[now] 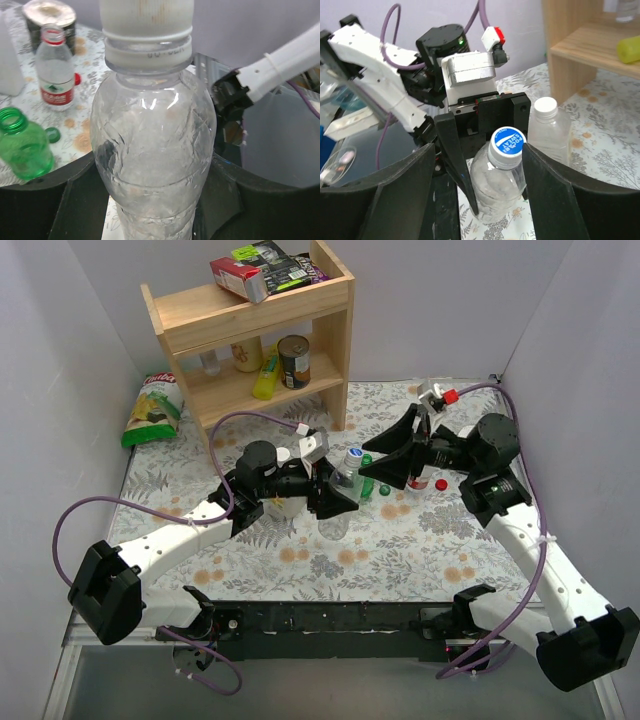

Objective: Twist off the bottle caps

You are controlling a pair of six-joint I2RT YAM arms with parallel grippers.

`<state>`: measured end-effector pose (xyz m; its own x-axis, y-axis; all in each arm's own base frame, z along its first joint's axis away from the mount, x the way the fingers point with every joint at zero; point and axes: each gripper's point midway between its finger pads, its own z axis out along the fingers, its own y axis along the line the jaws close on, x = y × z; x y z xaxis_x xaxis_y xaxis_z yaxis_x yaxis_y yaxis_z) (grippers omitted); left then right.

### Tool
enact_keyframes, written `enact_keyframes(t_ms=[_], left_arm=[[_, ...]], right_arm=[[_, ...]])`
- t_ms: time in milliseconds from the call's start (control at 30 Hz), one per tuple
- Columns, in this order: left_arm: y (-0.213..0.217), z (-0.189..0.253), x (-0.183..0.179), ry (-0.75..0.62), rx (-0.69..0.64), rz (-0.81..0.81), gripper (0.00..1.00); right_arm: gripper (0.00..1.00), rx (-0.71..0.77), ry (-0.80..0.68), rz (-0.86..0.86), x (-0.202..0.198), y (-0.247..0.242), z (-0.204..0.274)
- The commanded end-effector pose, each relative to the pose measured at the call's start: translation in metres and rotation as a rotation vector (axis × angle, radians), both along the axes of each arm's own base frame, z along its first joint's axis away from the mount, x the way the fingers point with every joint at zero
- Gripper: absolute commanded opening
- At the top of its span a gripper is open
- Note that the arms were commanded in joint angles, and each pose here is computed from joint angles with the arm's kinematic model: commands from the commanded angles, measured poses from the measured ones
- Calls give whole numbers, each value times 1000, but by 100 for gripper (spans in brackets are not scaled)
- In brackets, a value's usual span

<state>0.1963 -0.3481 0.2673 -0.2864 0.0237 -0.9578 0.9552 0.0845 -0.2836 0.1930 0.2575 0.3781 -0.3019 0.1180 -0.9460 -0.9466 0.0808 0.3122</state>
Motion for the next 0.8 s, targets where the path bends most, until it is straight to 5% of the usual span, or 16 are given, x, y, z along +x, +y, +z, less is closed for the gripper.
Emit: enact_keyframes(t_ms=[0, 267, 767], left_arm=[[4, 20, 28, -45, -1, 172, 36], [9, 10, 48, -27, 45, 286, 36], [9, 6, 49, -23, 55, 287, 36]], right_arm=[[76, 40, 48, -222, 25, -10, 17], [63, -47, 144, -467, 51, -5, 6], [58, -54, 171, -427, 53, 21, 1]])
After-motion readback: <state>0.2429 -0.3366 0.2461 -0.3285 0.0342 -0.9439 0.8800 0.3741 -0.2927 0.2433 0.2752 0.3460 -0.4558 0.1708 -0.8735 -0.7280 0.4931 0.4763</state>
